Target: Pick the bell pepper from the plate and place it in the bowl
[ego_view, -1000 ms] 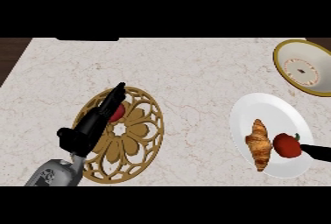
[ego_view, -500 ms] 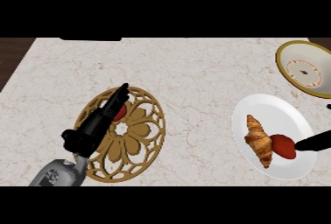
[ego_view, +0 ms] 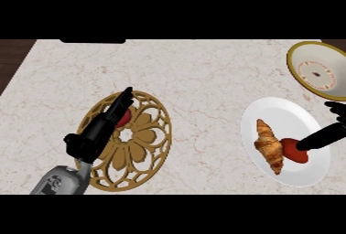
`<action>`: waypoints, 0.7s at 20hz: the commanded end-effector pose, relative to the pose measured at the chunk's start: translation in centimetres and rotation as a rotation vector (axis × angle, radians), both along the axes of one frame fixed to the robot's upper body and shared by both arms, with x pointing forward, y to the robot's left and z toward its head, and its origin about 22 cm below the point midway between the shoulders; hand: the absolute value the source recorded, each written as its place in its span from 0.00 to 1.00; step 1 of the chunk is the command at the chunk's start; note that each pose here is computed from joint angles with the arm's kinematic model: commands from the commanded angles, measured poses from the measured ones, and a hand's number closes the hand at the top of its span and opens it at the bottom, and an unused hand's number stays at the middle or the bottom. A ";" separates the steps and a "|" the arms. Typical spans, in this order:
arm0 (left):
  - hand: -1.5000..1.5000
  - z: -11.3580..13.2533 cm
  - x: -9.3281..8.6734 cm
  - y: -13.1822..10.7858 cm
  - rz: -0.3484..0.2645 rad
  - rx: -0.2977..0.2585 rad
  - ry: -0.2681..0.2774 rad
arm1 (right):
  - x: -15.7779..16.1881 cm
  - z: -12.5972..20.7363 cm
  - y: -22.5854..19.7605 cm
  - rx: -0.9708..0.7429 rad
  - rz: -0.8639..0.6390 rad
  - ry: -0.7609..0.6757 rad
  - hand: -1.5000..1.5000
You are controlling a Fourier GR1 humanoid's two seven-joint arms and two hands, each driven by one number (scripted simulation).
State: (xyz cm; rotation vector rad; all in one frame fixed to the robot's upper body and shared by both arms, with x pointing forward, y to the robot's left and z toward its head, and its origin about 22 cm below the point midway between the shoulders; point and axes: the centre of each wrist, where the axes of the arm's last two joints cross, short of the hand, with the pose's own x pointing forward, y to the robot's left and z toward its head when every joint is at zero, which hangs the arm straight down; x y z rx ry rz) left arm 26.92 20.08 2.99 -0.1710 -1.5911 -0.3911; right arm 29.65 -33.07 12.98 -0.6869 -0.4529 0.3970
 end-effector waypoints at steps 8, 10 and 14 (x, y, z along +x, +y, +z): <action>0.50 0.6 -0.1 1.4 0.005 -0.008 0.022 | -0.1 -2.5 2.7 -0.151 -0.090 0.092 0.00; 0.50 -0.5 -0.7 1.6 0.013 -0.005 0.012 | -0.4 -2.6 4.7 -0.161 -0.076 0.071 0.00; 0.50 2.0 0.8 -0.2 -0.002 -0.011 -0.007 | 0.8 -2.7 3.9 -0.249 -0.082 0.072 0.00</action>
